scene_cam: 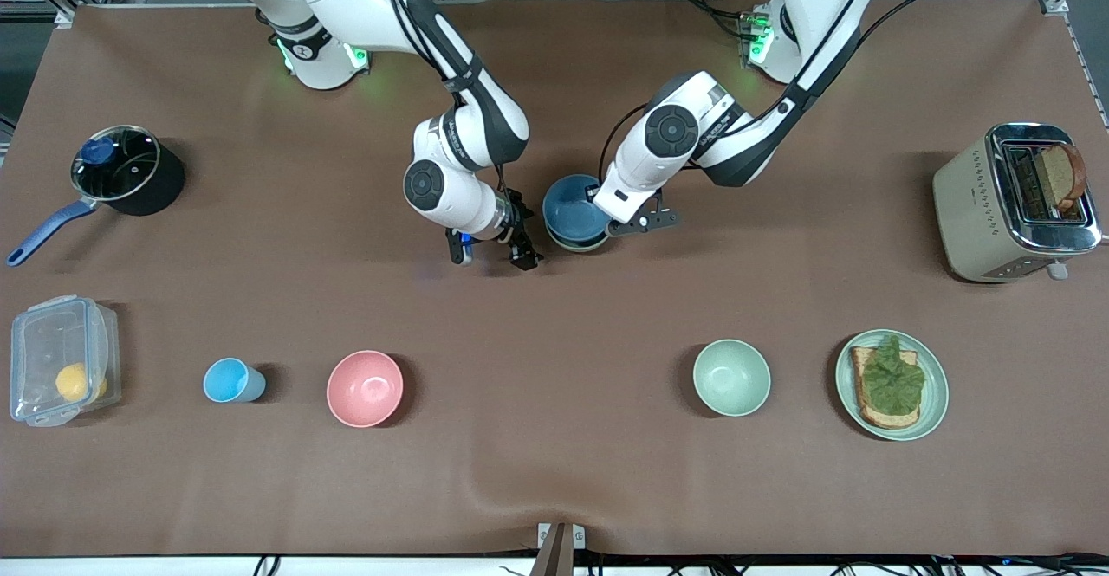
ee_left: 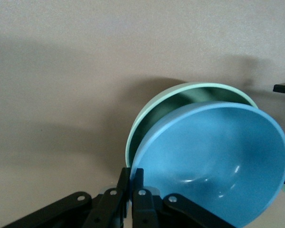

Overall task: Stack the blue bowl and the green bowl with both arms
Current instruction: 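Lower the blue bowl into the green bowl with the left gripper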

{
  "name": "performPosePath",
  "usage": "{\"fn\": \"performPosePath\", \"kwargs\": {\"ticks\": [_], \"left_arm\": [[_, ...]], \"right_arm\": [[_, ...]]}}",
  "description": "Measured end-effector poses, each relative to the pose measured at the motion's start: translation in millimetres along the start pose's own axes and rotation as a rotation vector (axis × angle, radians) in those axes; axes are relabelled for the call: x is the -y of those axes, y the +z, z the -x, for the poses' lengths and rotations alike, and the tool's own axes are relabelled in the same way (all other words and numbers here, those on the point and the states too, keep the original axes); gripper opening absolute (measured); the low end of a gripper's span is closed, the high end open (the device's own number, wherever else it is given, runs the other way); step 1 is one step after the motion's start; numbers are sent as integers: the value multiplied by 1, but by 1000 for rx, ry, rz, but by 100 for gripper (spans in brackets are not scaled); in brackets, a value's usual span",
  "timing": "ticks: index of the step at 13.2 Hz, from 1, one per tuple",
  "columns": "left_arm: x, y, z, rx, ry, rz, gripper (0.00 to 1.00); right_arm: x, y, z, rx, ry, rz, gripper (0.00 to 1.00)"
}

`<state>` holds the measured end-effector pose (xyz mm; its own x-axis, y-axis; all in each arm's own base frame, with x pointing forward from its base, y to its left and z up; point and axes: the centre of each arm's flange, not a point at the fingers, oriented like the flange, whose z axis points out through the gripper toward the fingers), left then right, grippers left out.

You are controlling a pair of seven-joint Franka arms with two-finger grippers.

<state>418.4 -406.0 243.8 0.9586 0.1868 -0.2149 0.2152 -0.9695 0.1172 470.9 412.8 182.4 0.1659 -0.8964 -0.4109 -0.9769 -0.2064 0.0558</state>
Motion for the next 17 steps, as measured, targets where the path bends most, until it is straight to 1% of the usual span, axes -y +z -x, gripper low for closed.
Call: {"fn": "performPosePath", "kwargs": {"ticks": [6, 15, 17], "left_arm": [[6, 6, -10, -12, 7, -11, 5], [3, 6, -18, -13, -3, 4, 6], [2, 4, -22, -15, -8, 9, 21]], "right_arm": [[0, 0, 0, 0, 0, 1, 100], [-3, 2, 4, 0, -7, 5, 100], [-3, 2, 4, 0, -7, 5, 100]]}}
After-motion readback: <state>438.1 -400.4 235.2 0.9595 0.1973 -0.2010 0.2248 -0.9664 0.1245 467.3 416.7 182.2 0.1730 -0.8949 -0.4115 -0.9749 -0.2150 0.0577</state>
